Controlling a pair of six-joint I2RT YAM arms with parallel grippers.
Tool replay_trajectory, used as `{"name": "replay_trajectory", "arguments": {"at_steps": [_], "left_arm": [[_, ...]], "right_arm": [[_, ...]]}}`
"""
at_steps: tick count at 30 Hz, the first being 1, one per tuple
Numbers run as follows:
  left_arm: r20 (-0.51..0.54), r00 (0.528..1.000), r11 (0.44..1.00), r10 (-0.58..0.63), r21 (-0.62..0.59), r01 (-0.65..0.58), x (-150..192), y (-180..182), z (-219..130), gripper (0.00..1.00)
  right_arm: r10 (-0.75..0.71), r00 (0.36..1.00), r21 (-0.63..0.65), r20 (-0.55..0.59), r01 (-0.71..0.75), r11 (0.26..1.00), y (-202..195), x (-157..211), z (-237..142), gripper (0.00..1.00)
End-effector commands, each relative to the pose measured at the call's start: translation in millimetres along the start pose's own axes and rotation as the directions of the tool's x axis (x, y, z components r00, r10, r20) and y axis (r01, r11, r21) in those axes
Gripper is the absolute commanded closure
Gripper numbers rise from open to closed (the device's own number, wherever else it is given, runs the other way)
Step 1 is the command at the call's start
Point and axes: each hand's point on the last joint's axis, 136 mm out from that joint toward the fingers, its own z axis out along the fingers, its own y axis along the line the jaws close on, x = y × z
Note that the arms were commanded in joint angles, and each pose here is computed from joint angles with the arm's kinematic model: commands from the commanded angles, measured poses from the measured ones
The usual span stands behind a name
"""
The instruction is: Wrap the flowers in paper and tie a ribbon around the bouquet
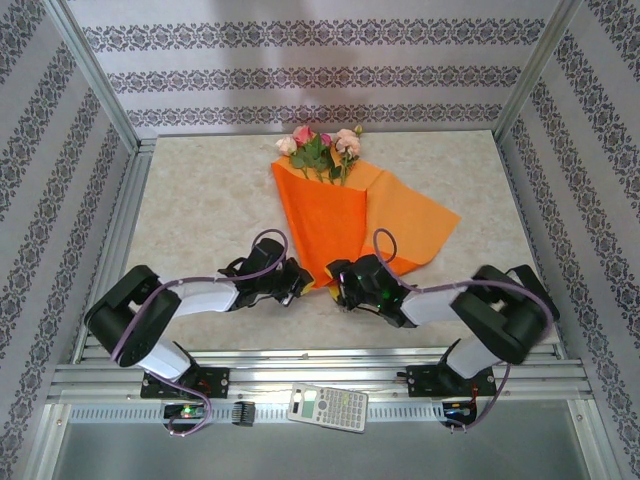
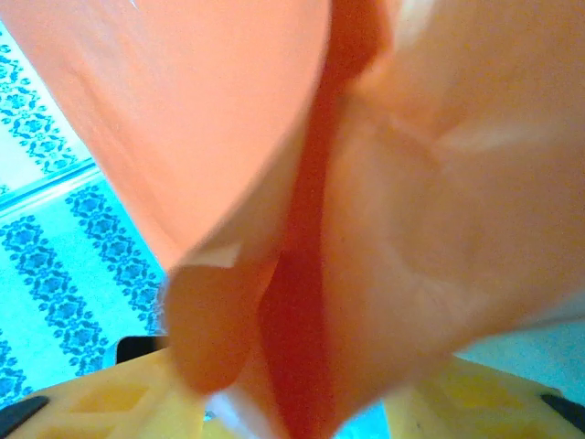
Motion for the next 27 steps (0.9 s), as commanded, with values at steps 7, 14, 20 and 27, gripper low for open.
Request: {"name": "replay_trajectory", "arguments": {"at_steps": [7, 14, 20, 27], "left_arm": [[0.054, 0.998, 0.996, -0.018, -0.082, 0.023, -17, 20, -21, 0.69], [0.103, 0.991, 0.979, 0.084, -0.193, -0.063, -19, 3, -61, 0.49], [-0.096, 0.986, 0.981, 0.137, -0.126, -0.149, -5, -41, -12, 0.79], [-0.232, 0.962, 0.979, 0.146, -0.108, -0.175, 16, -51, 48, 0.91]], "right_arm": [[-0.254, 0.966, 0.317, 0.056, 0.224, 0.922, -9, -51, -83, 0.38], [-0.273, 0.954, 0.429, 0.124, 0.196, 0.882, -19, -127, -128, 0.4], [-0.189, 0.974, 0.428, 0.125, 0.119, 0.896, -28, -163, -131, 0.41], [-0.125, 0.983, 0.388, 0.134, 0.064, 0.919, -29, -184, -113, 0.5]]}}
